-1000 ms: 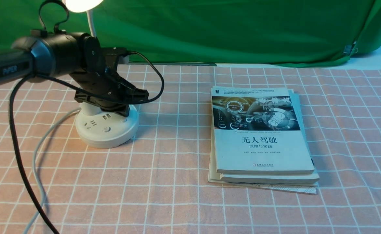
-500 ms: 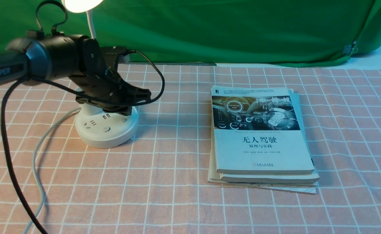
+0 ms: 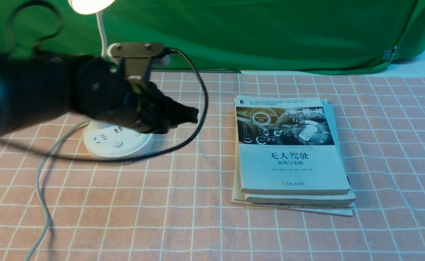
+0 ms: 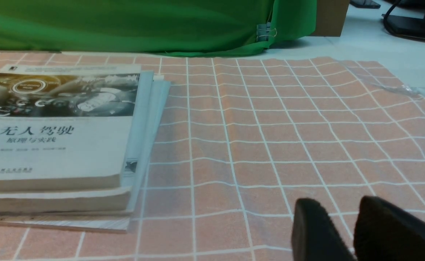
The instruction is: Turn on the table lamp on the pink coffee tablecloth with your hand.
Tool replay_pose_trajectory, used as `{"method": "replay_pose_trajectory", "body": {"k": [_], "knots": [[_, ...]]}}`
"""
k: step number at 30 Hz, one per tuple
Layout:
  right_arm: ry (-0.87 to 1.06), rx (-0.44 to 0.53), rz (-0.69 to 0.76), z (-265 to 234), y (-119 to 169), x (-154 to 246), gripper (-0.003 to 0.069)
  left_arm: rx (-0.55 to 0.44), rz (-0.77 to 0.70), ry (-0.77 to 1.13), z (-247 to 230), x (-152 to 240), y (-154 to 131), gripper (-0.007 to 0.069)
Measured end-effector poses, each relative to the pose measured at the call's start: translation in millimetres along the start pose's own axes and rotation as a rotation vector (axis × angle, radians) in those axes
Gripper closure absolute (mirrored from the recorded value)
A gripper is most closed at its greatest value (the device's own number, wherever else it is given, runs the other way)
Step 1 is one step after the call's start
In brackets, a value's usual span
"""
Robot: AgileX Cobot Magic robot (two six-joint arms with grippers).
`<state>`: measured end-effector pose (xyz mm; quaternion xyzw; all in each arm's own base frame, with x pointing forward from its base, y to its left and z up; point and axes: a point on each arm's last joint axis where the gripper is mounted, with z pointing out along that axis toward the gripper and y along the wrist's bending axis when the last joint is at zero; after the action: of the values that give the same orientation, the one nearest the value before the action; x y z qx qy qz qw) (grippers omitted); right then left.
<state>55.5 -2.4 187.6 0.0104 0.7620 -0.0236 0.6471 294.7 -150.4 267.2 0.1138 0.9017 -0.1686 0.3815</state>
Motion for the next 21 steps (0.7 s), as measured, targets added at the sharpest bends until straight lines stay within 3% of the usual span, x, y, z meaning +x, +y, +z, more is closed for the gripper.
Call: {"method": "replay_pose_trajectory", "body": {"k": [11, 21], "knots": [[0.0, 0.0, 0.0, 0.0, 0.0, 0.0, 0.0419, 0.063, 0.021, -0.381, -154.5, 94.7, 14.3, 0.0625], [0.0, 0.0, 0.0, 0.0, 0.0, 0.0, 0.0419, 0.113, 0.064, -0.594, -198.5, 174.2, 29.5, 0.0625]]}}
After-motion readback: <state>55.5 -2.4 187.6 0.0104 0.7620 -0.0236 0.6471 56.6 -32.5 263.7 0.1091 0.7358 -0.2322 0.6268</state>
